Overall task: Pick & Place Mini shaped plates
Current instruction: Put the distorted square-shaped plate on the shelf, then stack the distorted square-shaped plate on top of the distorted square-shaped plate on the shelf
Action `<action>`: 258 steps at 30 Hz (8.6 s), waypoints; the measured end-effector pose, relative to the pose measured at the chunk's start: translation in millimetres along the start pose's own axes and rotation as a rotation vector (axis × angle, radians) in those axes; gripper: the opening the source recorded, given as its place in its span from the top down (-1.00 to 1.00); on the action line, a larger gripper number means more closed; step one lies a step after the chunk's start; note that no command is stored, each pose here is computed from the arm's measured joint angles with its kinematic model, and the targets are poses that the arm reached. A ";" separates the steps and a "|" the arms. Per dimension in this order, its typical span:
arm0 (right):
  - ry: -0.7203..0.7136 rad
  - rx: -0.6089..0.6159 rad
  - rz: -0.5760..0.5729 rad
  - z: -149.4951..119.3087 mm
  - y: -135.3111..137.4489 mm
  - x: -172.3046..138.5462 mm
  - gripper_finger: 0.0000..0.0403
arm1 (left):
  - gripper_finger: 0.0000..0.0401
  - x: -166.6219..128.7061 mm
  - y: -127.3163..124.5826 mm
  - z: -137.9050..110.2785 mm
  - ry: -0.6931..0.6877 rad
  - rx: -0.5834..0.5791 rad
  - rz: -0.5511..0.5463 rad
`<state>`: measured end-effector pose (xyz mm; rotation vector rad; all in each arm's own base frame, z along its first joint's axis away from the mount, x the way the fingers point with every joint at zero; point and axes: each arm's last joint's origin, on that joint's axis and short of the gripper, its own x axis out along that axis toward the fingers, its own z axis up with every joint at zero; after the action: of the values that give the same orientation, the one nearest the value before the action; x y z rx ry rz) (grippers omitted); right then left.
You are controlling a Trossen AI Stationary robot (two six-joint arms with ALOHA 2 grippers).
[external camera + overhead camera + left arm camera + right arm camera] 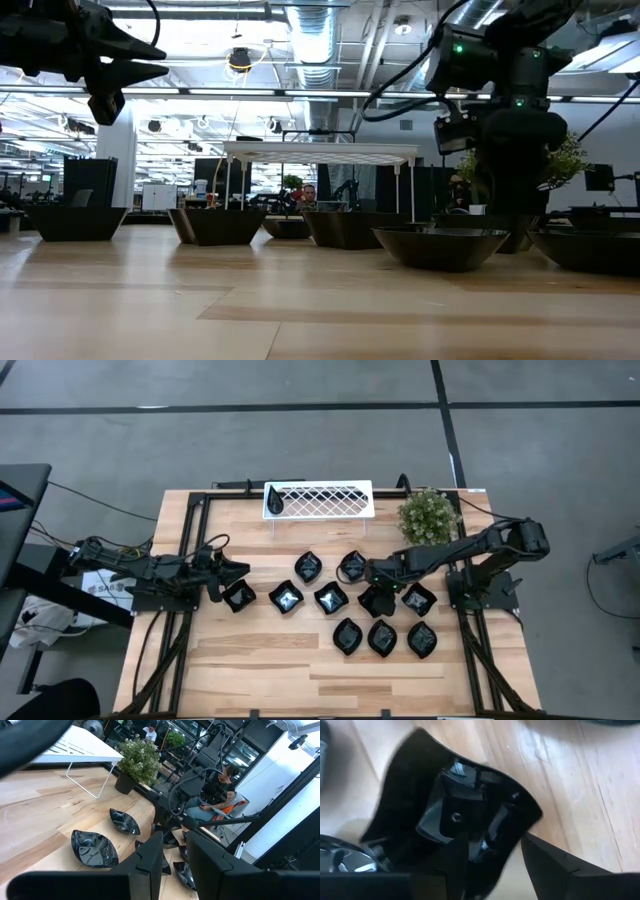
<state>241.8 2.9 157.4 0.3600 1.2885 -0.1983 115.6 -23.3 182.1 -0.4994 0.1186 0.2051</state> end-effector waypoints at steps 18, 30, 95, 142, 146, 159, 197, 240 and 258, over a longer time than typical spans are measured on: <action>-0.013 0.008 0.006 0.5 0.3 -2.3 0.81 | 0.56 0.0 0.0 0.0 0.000 0.000 0.000; -0.020 0.009 0.013 0.5 0.6 -4.4 0.98 | 0.56 0.0 -0.2 0.3 -0.003 -0.002 -0.002; -0.577 0.052 0.033 216.2 -128.7 -177.0 1.00 | 0.56 0.0 -0.5 0.6 -0.005 0.011 -0.003; -0.445 0.146 0.185 240.7 -203.4 -121.8 1.00 | 0.56 0.0 -1.2 1.8 -0.017 0.004 -0.010; -0.443 0.144 0.187 240.9 -202.2 -121.6 1.00 | 0.56 0.0 -1.2 1.8 -0.017 0.004 -0.010; -0.433 0.147 0.187 240.0 -201.7 -121.1 0.88 | 0.56 0.0 -1.2 1.9 -0.017 0.004 -0.010; -0.230 0.080 0.161 197.7 -186.1 -210.6 0.99 | 0.56 0.0 -1.3 2.1 -0.019 0.007 -0.012; 0.186 -0.198 0.296 166.6 15.3 -98.6 0.99 | 0.56 0.0 -1.3 2.0 -0.018 0.007 -0.011; 0.053 0.119 0.122 54.8 15.8 -113.1 0.99 | 0.56 0.0 -1.4 2.1 -0.020 0.006 -0.013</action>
<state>265.7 -8.9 281.3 0.5475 1.3054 -0.1637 116.0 -23.5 184.7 -0.4916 0.0968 0.1972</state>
